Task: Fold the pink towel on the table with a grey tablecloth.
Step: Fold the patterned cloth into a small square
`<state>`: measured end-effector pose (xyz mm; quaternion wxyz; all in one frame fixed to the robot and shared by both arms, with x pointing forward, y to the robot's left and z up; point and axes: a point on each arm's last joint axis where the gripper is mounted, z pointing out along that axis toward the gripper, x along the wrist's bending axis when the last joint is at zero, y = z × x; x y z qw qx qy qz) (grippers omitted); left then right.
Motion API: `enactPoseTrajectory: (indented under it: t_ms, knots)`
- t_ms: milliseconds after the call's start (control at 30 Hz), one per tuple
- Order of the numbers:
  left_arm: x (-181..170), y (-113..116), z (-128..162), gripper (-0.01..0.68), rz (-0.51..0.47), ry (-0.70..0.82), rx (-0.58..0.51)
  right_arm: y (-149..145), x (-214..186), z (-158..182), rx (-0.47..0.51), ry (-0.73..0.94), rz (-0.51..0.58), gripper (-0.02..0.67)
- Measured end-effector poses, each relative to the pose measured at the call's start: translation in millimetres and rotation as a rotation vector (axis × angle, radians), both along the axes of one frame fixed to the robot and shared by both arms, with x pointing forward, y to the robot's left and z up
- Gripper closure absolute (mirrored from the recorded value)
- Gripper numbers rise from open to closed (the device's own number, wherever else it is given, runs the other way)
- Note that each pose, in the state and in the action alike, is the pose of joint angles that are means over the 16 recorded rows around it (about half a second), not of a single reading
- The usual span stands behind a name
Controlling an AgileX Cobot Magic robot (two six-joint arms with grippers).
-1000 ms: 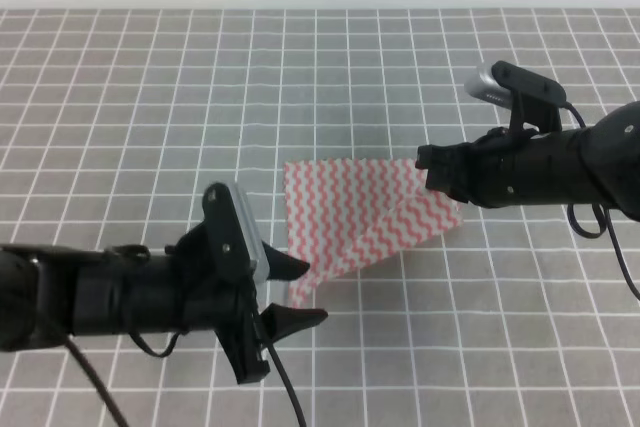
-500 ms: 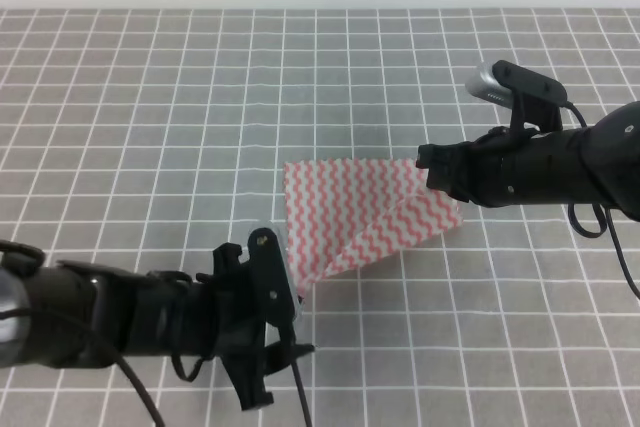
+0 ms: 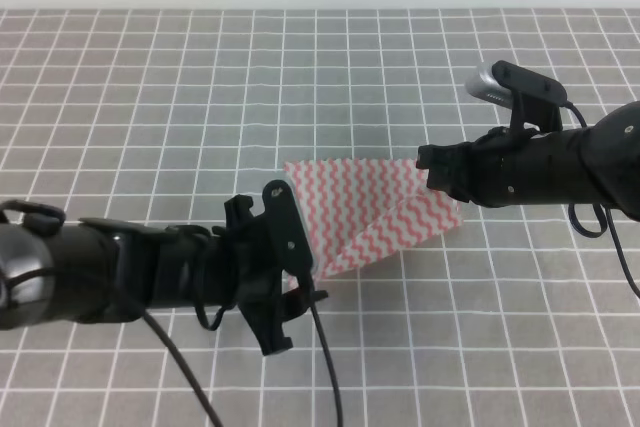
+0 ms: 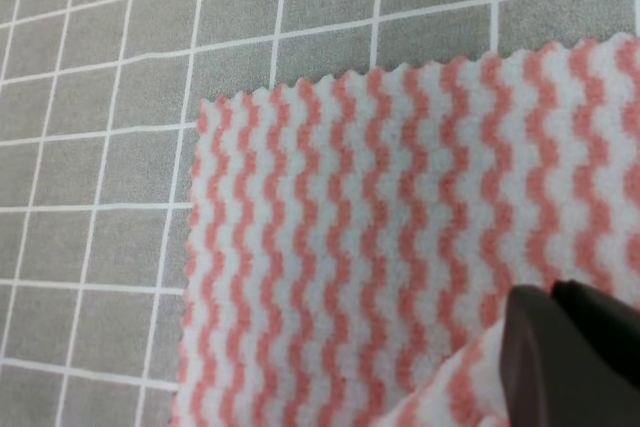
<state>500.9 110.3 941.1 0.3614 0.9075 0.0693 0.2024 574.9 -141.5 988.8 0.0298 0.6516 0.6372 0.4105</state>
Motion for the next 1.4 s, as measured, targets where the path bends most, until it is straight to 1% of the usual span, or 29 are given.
enactPoseTrajectory:
  t_ms: [233, 467, 700, 1067, 1267, 1400]
  knots:
    - [8.0, -2.9, -1.7, 0.274, 0.034, 0.006, 0.005, 0.0, 0.0, 0.0, 0.000, 0.000, 0.000, 0.664]
    - [11.2, -1.7, -8.4, 0.276, 0.063, 0.017, 0.035, -0.1, -0.1, 0.4, -0.001, -0.002, 0.001, 0.664]
    - [13.1, 0.0, -14.0, 0.304, 0.085, 0.026, 0.060, -0.2, -0.2, 1.1, -0.002, -0.005, 0.002, 0.664]
    - [15.2, 2.2, -17.4, 0.391, 0.089, 0.010, 0.099, -0.3, -0.2, 1.1, -0.004, -0.007, 0.003, 0.664]
    - [15.4, 2.6, -17.6, 0.468, 0.087, 0.004, 0.108, -0.3, -0.2, 1.1, -0.008, -0.010, 0.008, 0.664]
    - [15.4, 2.9, -16.8, 0.536, 0.091, 0.002, 0.107, -0.3, -0.2, 1.1, -0.011, -0.013, 0.012, 0.664]
